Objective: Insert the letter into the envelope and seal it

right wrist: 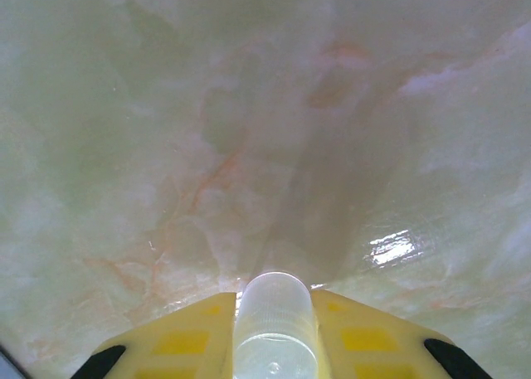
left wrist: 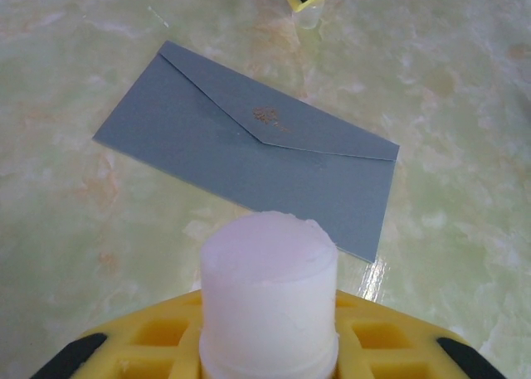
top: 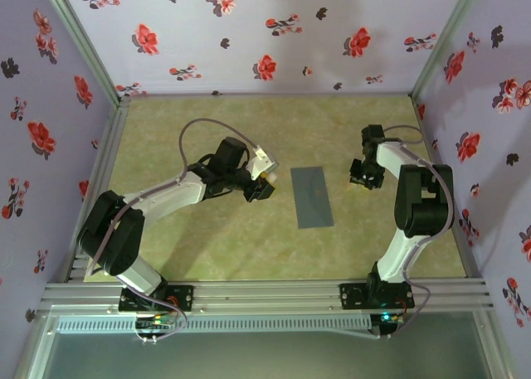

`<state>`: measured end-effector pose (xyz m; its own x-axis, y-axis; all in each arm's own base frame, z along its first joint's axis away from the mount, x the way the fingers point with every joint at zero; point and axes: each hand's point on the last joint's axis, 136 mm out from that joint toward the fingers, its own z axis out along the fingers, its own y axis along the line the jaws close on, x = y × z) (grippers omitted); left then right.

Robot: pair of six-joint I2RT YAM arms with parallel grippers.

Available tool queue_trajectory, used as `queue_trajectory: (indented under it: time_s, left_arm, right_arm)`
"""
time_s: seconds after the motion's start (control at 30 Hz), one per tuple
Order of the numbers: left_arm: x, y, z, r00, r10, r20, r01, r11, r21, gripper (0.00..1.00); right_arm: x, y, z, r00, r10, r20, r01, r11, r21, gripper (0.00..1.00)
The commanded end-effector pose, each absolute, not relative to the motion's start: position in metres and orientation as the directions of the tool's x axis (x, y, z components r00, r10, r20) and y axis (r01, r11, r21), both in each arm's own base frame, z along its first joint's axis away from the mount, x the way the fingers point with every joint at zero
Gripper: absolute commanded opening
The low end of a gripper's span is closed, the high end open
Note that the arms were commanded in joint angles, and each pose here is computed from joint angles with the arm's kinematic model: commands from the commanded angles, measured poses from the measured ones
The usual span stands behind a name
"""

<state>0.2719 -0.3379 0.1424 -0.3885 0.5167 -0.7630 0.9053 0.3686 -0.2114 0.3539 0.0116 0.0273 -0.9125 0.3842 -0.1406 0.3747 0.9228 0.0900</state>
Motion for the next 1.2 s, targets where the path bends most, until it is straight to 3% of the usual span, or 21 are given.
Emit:
queue_trajectory:
  time_s: [0.0,0.4,0.57,0.77,0.9,1.17]
  left_arm:
    - [0.266,-0.343,0.151,-0.368,0.499,-0.784,0.917,0.337,-0.215,0.0]
    - [0.26,-0.349,0.15,-0.358,0.505,-0.786,0.929,0.279,-0.244,0.0]
    - [0.252,-0.352,0.149,-0.334,0.534,-0.777,0.942,0.215,-0.257,0.0]
    - [0.237,-0.353,0.15,-0.3,0.581,-0.757,0.951,0.119,-0.286,0.0]
    - [0.23,-0.353,0.153,-0.276,0.589,-0.76,0.955,0.075,-0.289,0.0]
    - [0.222,-0.352,0.16,-0.237,0.578,-0.781,0.961,0.02,-0.277,0.0]
  right_arm:
    - [0.36,0.012,0.039,-0.908,0.384,-0.169,0.369,0.922,0.115,0.2]
    - [0.356,0.031,0.075,-0.92,0.359,-0.157,0.322,0.921,0.219,0.21]
    - [0.357,0.059,0.103,-0.935,0.314,-0.166,0.239,0.902,0.36,0.21]
    - [0.354,0.108,0.147,-0.95,0.249,-0.187,0.102,0.817,0.567,0.22]
    - [0.349,0.13,0.172,-0.955,0.206,-0.213,0.031,0.784,0.62,0.22]
    - [0.33,0.185,0.215,-0.974,0.104,-0.202,-0.1,0.602,0.792,0.22]
